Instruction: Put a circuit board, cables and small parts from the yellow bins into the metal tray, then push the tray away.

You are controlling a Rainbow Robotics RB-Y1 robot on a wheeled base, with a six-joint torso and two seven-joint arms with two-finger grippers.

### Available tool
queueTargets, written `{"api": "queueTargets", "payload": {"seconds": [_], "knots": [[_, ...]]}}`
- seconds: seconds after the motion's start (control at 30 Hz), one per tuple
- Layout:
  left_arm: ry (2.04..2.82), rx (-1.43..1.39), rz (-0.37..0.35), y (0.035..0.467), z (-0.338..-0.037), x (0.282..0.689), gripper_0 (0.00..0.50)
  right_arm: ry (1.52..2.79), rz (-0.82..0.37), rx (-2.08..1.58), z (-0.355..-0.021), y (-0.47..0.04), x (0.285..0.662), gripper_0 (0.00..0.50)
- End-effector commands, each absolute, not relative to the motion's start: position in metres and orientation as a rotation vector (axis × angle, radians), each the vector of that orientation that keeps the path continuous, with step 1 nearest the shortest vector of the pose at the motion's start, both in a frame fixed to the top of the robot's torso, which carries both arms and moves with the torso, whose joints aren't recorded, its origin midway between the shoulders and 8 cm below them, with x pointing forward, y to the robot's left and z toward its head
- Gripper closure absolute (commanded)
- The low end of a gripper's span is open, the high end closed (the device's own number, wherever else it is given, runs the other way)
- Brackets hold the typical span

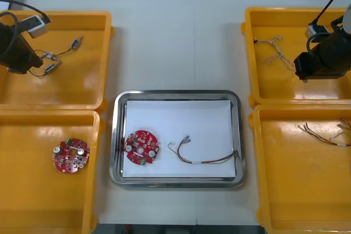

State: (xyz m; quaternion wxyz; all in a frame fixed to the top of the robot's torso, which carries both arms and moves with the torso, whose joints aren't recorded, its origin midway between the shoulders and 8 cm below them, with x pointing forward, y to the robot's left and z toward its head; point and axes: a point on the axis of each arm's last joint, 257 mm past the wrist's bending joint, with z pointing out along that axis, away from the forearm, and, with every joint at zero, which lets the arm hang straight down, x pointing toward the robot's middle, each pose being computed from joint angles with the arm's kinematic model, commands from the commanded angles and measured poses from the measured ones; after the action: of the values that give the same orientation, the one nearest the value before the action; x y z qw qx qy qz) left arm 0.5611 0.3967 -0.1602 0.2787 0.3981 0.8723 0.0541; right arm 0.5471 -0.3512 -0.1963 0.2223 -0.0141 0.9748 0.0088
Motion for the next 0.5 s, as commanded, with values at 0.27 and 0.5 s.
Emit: {"api": "queueTargets", "payload": {"seconds": [0.27,0.5], "knots": [[2.413,0.787,0.081,0.382,-0.096,0.551,0.500,2.649,0.024,0.001,-0.176,-0.365,0.548,0.332],[2.446,0.686,0.067,0.359,-0.089,0.539,0.500,2.645,0.024,0.016,-0.176,-0.369,0.548,0.000]]}}
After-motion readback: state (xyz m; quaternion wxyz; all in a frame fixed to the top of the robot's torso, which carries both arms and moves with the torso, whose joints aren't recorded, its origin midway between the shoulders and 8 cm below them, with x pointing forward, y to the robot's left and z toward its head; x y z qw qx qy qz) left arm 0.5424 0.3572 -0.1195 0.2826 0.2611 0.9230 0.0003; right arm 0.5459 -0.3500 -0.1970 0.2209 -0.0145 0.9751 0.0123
